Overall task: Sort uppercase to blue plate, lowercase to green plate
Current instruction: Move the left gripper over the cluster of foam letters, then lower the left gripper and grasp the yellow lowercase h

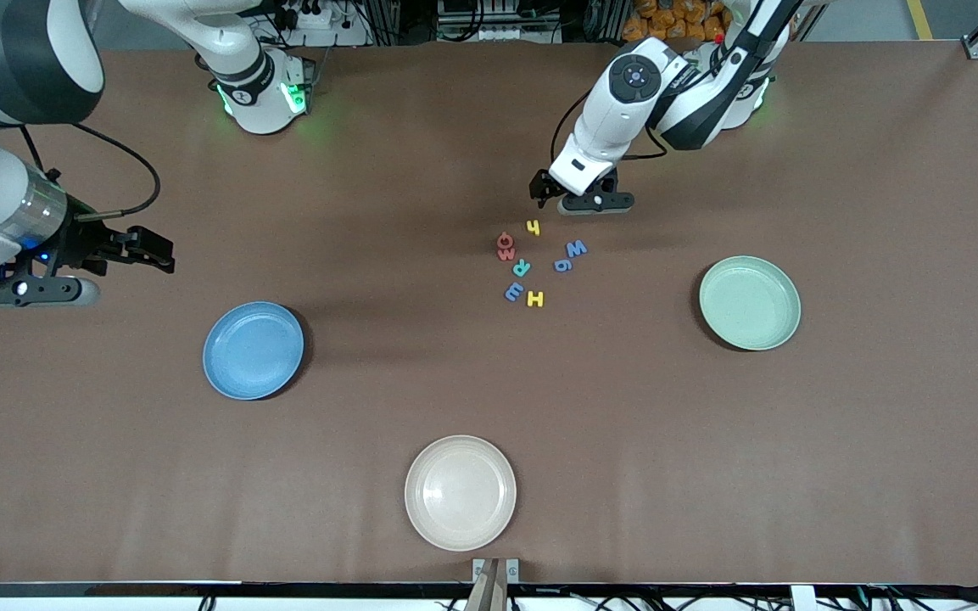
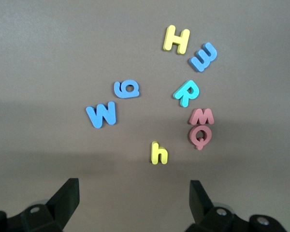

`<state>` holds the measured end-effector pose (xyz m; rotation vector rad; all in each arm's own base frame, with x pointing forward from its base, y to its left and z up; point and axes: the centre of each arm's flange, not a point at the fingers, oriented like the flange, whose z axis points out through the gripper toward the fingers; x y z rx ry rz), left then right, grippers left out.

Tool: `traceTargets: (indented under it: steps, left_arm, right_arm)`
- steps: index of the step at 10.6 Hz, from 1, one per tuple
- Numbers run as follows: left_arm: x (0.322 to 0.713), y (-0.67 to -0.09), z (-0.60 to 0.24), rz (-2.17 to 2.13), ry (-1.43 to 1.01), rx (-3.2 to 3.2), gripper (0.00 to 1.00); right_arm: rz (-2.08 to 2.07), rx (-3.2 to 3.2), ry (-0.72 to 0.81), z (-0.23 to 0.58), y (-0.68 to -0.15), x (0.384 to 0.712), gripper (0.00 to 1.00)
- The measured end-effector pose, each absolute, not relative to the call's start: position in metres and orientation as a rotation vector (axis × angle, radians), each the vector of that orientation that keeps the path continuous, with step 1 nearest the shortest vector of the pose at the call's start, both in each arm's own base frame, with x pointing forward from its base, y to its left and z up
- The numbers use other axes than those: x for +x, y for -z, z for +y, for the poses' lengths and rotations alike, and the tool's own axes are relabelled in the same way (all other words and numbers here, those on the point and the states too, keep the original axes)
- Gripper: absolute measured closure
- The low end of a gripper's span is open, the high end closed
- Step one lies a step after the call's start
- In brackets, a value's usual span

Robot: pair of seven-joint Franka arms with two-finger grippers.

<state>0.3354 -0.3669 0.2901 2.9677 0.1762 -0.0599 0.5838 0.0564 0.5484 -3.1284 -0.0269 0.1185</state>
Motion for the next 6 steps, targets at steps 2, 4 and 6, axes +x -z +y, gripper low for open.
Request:
traceTargets:
  steps: [2, 4, 6]
  left_arm:
    - [0.3447, -0.2900, -0.3604, 0.185, 0.050, 2.972, 0.00]
    - [0.3429, -0.2865, -0.3618, 0.180, 0.068, 2.971, 0.00]
    - [0.3436, -0.2854, -0.3617, 0.164, 0.064, 2.977, 0.00]
  right_arm:
    - [-0.025, -3.128, -0.120, 0.0558, -0.5473, 0.5843, 0.00]
    - [-0.024, -3.128, -0.116, 0.0556, -0.5475, 0.5847, 0.00]
    - [-0.024, -3.128, -0.113, 0.0556, -0.5475, 0.5851, 0.00]
